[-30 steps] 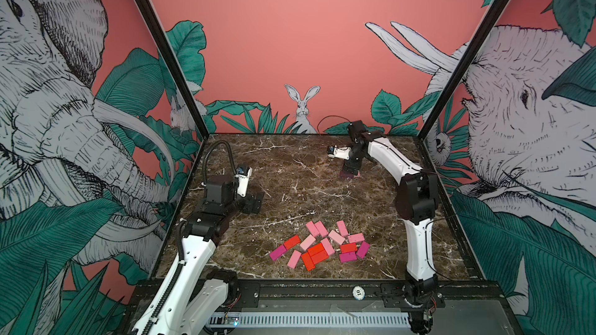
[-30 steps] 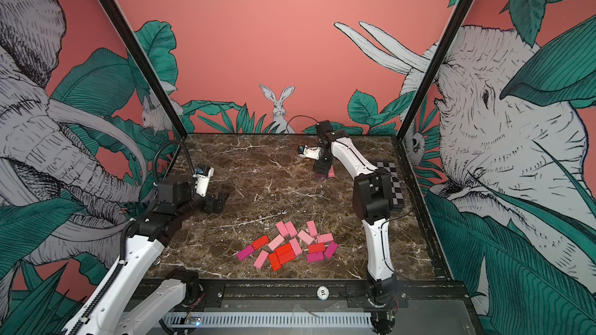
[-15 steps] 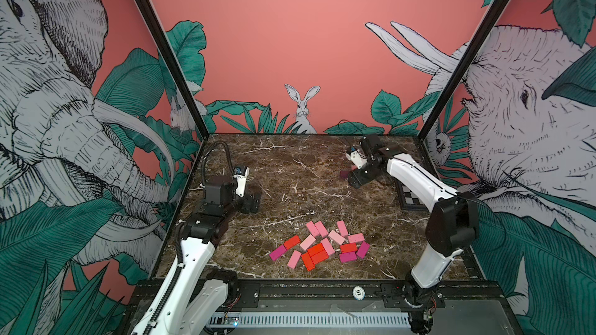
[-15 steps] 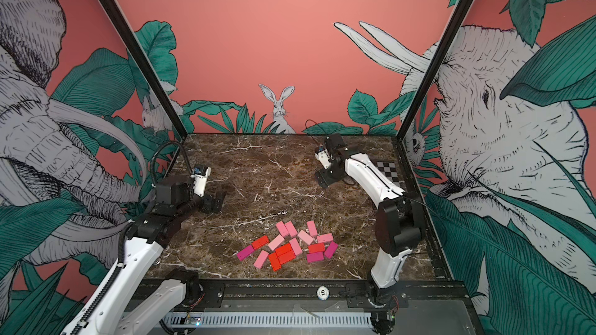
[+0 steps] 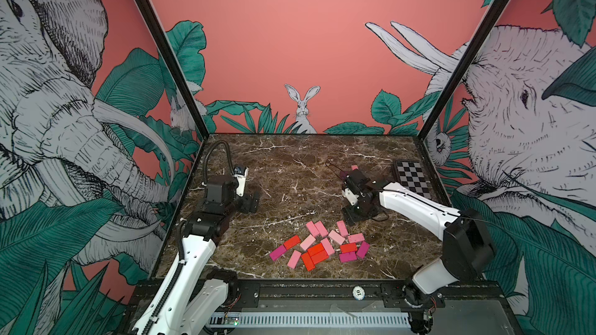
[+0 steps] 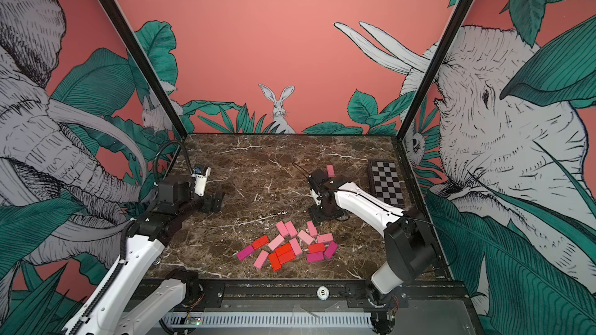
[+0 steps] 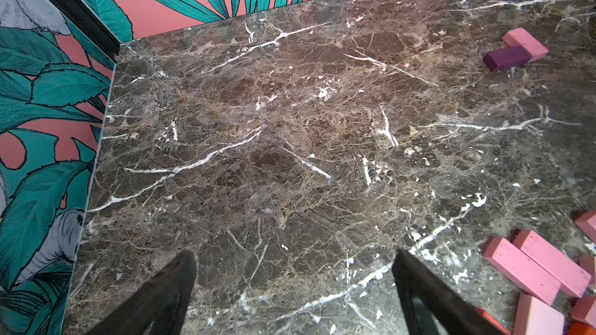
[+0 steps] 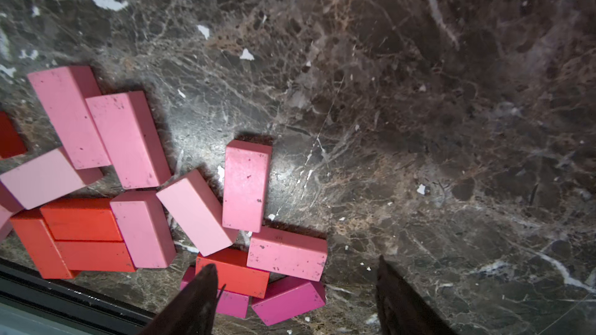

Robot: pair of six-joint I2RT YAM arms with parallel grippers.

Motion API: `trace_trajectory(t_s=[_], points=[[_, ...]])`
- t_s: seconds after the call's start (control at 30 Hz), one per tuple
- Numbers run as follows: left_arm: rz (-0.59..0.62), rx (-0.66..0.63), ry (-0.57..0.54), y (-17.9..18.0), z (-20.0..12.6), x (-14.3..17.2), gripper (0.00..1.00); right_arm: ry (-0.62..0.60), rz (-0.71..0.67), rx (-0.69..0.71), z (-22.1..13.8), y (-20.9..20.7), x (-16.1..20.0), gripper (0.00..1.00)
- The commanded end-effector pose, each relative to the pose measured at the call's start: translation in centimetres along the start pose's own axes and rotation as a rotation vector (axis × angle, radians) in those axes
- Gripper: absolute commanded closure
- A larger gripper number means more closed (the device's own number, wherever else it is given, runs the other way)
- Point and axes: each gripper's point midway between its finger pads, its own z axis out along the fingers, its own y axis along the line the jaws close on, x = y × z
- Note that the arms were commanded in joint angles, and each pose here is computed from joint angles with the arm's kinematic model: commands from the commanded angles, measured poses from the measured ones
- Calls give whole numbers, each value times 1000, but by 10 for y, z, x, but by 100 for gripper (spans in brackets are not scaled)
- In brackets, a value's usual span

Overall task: Assemble the letter t with building blocks
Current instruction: Assemble the building block at the center of the board, then pick up the building block from the center of the board.

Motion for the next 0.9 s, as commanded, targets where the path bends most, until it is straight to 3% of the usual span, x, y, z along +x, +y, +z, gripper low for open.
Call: trace_trajectory(t_s=[0.0,0.43,0.87], points=[[-1,-15,-5,3,-5,-1,2,7,-11,-46,11,17,-1,28],[-3,-23,3,4,-4,1,3,38,31,-55,53,31,1,40],[-3,-22,14,4,-1,4,3,72,52,-7,71,27,8,46]])
